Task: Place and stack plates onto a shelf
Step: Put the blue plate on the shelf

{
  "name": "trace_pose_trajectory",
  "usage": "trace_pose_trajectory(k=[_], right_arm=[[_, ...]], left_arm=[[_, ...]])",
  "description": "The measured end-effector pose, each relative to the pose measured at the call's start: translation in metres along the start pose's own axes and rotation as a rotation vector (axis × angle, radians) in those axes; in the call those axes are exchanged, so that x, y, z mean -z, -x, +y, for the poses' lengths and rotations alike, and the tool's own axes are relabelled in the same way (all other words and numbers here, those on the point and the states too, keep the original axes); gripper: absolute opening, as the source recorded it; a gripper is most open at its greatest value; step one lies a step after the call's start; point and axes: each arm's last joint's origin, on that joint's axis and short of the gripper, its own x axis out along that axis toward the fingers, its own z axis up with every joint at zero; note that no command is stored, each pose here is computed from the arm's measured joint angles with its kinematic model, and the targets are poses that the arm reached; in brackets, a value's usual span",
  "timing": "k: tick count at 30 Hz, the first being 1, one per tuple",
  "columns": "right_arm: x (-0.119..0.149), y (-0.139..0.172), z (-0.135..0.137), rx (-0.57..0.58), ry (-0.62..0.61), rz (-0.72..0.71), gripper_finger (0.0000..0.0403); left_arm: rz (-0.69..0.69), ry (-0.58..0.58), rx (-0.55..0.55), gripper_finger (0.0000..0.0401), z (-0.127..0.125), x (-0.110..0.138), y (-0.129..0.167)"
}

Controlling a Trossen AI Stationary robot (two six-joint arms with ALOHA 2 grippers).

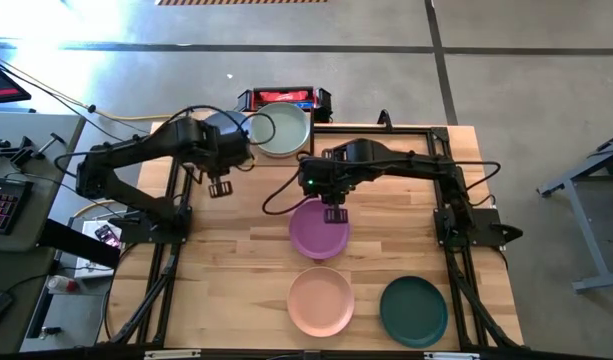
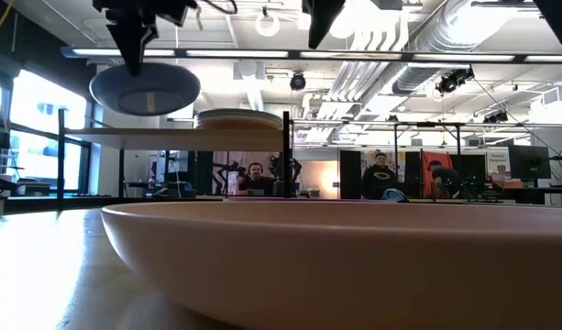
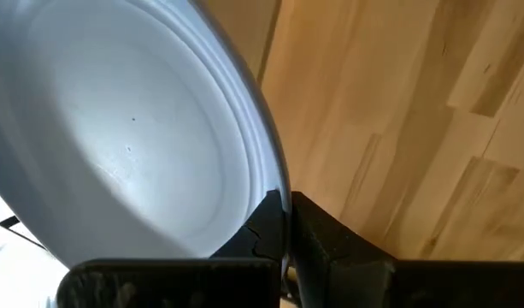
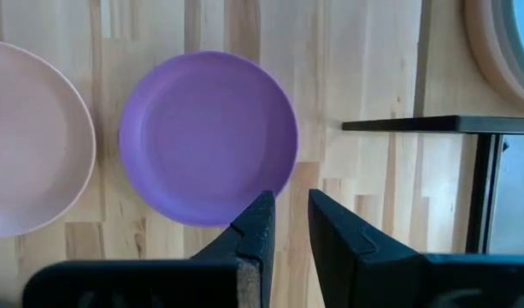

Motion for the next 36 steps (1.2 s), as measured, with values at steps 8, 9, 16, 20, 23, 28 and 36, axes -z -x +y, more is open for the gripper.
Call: trace_pose_trajectory(k=[8,9,16,20,23,28,36], right_arm=[[0.002,-0.003,-0.023,0.022,-0.008,0.010,0.0051],[0.003,-0.003,-0.027,0.025,-0.016,0.012,0.0051],[0.007,-0.006,-0.051,0.041,-0.052,0.022,0.0051],[0.009,-0.007,-0.061,0.049,-0.052,0.028,0.0051],[0.011,-0.008,-0.069,0.054,-0.069,0.031,0.0051],[0.014,-0.008,-0.079,0.061,-0.081,0.036,0.0051],[0.016,-0.009,-0.086,0.065,-0.078,0.039,0.0051]], left_arm=[[0.082,-0.025,-0.003,0.0001,0.020,0.005,-0.018],[0.088,-0.025,-0.002,0.0001,0.022,0.005,-0.020],[0.125,-0.034,0.021,0.0001,0.031,0.009,-0.030],[0.130,-0.048,0.023,0.0001,0.033,0.009,-0.037],[0.133,-0.050,0.016,0.0001,0.037,0.010,-0.040],[0.138,-0.027,-0.011,0.0001,0.046,0.011,-0.043],[0.115,-0.037,-0.009,0.0001,0.055,0.008,-0.048]])
